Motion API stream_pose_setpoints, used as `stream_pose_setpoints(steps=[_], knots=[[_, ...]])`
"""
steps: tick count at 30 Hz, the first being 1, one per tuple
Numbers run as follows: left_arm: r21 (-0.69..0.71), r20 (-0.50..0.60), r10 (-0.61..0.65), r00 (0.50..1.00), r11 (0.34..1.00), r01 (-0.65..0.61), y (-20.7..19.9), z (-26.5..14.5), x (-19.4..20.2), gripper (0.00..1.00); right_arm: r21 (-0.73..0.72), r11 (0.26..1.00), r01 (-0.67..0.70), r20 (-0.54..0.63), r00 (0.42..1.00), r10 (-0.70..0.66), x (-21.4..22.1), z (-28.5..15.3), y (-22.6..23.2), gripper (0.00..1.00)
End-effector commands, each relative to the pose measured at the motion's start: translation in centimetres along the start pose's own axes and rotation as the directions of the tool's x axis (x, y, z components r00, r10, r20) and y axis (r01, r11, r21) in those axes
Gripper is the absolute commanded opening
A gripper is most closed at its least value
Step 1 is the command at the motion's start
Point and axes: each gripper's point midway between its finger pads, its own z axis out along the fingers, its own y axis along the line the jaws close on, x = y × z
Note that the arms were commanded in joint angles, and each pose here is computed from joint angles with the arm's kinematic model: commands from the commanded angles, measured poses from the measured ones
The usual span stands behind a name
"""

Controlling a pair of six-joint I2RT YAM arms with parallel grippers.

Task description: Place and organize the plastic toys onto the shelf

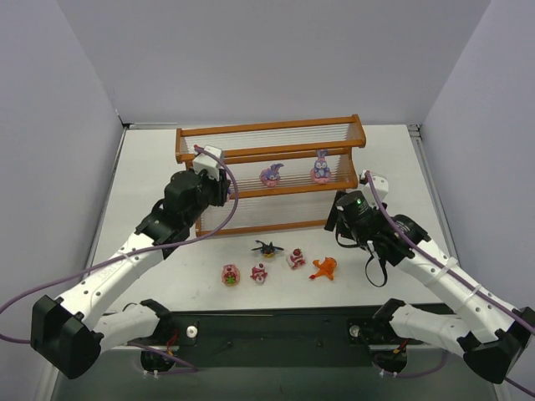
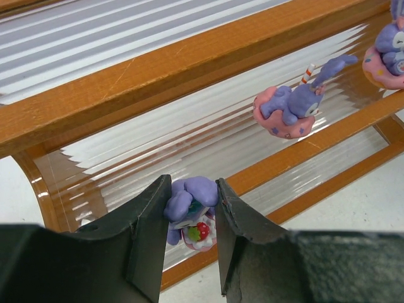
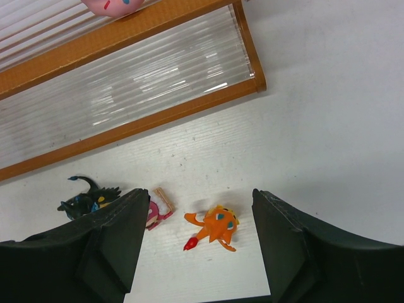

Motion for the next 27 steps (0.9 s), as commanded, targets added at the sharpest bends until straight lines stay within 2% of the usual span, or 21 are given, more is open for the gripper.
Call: stream_pose_setpoints(steps=[1, 27], knots=[[0.004, 0.1, -0.024, 0.995, 1.0, 0.024, 0.5, 1.0, -2.2, 0.0, 0.009, 1.0, 0.0, 0.016, 1.0, 0.0, -0.9, -0.1, 0.1, 0.67], [-0.01, 0.114, -0.061, 0.992, 0.998, 0.063, 2.7, 4.1, -1.0, 0.01, 0.014, 1.0, 0.007, 0.004, 1.0, -0.007, -1.2, 0.3, 0.6, 0.66]])
